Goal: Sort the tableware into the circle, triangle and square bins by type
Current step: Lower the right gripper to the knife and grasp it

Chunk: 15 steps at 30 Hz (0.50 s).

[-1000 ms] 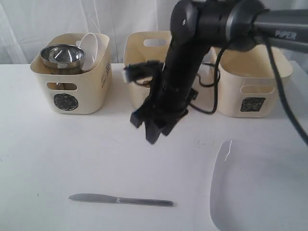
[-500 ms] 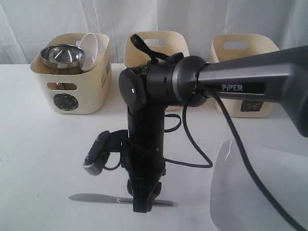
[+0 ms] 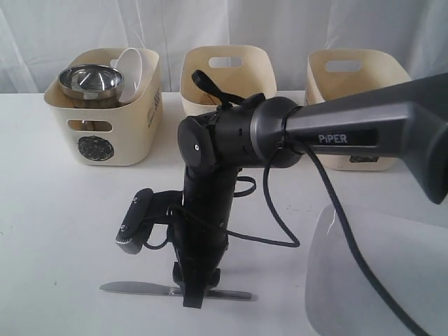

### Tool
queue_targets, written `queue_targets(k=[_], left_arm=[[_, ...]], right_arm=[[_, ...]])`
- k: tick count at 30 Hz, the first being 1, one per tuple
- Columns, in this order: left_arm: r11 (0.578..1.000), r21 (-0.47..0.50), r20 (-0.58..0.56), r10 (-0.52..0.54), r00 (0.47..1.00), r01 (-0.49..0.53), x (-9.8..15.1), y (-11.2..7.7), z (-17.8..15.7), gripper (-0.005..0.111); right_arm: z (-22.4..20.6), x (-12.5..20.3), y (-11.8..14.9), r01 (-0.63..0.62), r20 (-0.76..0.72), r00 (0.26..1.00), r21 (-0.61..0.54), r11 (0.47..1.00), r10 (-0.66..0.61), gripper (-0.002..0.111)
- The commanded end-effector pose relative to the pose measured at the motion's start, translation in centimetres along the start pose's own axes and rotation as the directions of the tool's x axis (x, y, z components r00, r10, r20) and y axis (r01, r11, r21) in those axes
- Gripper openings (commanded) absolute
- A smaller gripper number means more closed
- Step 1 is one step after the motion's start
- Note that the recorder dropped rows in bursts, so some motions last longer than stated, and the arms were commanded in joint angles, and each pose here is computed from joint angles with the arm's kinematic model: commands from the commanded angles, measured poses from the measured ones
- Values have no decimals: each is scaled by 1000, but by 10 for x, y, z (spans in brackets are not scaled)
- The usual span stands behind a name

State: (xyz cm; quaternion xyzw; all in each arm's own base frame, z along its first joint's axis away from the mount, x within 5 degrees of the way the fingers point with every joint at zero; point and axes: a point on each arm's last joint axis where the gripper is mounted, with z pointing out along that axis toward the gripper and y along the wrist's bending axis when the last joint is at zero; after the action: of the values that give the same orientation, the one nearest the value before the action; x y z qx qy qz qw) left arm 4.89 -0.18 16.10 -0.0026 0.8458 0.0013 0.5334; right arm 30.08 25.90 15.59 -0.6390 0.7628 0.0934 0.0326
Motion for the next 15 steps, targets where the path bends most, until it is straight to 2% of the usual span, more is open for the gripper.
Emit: queue_targets(k=[1, 6, 12, 15], left_arm=[[1000, 3, -4, -6, 1000, 6, 2, 0, 1, 0], [1000, 3, -4, -6, 1000, 6, 2, 0, 1, 0], [1000, 3, -4, -6, 1000, 6, 2, 0, 1, 0], [1000, 3, -4, -6, 1000, 6, 2, 0, 1, 0]], right_arm=[[1, 0, 1, 5, 7, 1000, -3, 1000, -5, 54], [4, 1, 1, 8, -3, 1000, -13, 1000, -8, 54], [28, 11, 5, 11, -74, 997, -55, 998, -15, 54], [38, 15, 4, 61, -122, 991, -3, 998, -61, 52]])
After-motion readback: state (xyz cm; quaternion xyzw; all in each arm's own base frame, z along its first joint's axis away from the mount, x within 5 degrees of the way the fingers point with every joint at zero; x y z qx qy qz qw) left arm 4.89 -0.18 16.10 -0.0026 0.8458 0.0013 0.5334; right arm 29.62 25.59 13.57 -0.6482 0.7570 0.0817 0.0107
